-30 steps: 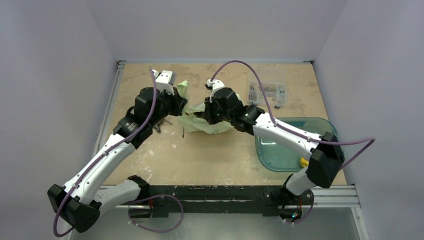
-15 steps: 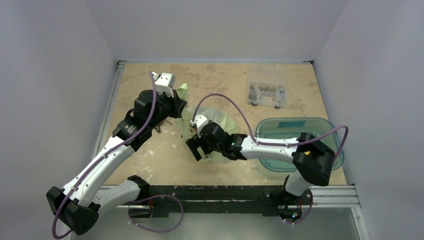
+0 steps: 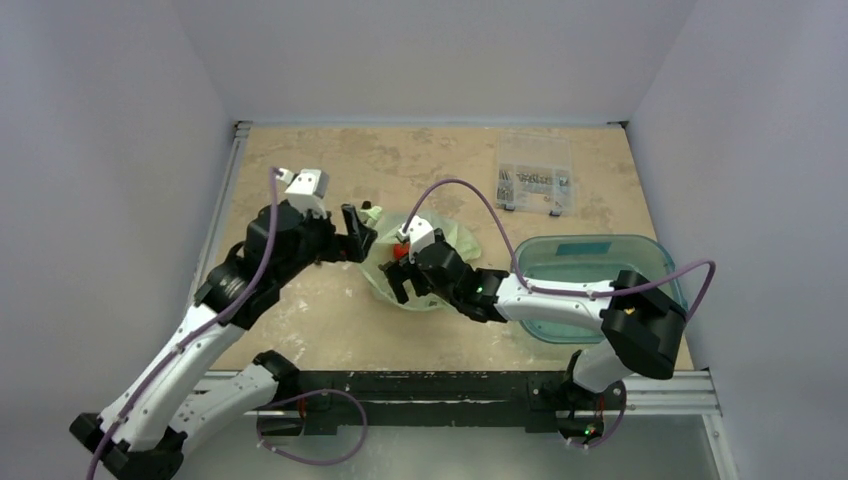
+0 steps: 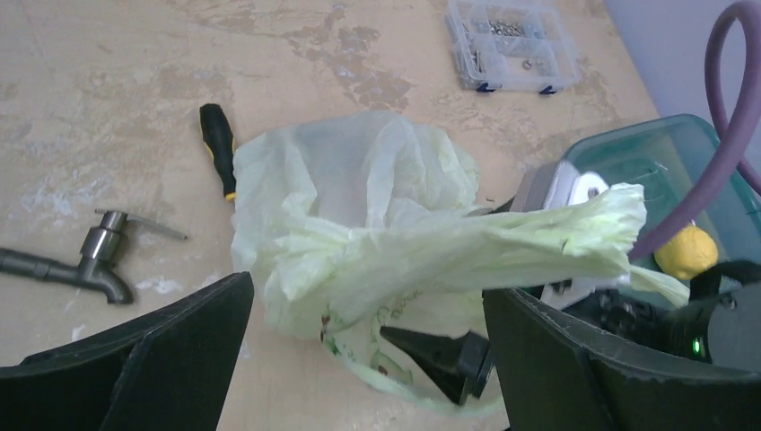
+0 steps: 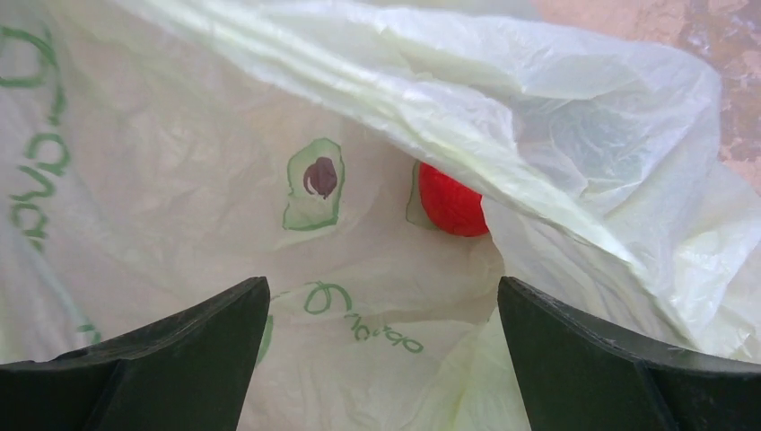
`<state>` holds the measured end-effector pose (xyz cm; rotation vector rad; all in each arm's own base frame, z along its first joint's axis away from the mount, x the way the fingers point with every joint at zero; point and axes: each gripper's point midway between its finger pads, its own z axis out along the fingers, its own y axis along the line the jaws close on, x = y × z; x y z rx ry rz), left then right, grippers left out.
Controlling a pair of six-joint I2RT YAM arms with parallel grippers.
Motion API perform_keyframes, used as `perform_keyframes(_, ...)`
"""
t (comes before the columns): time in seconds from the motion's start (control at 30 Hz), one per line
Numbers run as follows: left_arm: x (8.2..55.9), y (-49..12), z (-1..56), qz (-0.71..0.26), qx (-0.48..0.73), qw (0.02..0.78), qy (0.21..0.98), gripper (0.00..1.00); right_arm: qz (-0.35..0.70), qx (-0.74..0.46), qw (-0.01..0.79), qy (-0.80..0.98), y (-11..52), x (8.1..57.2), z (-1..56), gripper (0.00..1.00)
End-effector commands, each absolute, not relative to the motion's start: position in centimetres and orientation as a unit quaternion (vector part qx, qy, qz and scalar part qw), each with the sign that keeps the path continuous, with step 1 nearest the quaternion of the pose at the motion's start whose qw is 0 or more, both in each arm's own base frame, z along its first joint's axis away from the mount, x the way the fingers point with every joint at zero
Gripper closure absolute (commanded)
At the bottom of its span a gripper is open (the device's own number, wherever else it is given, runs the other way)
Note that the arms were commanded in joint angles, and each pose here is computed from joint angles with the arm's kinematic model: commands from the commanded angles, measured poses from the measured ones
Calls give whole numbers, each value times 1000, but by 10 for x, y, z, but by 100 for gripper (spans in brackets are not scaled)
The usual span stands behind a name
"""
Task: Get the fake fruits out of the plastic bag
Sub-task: Adjust the plastic bag at the center of the board.
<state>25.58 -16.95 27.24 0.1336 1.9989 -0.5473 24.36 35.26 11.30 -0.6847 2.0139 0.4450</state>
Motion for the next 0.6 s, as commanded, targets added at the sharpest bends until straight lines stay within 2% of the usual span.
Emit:
perform_keyframes(0.0,208,-143,272,-254,6,486,836,0,231,-248,501,796,361,245,144,1)
perform_keyframes(0.1,182,-129,262,-272,-34,471,839,0,244,-248,499,794,365,243,145,1)
perform_keyframes(0.2,163,-124,235,-290,-79,433,850,10,251,-249,494,794,369,242,144,5)
perform_keyframes(0.4,154,-144,193,-356,-126,382,843,22,274,-255,488,788,377,238,144,12)
perform_keyframes(0.57,178,-178,183,-405,-137,354,832,4,287,-266,474,788,385,235,139,20)
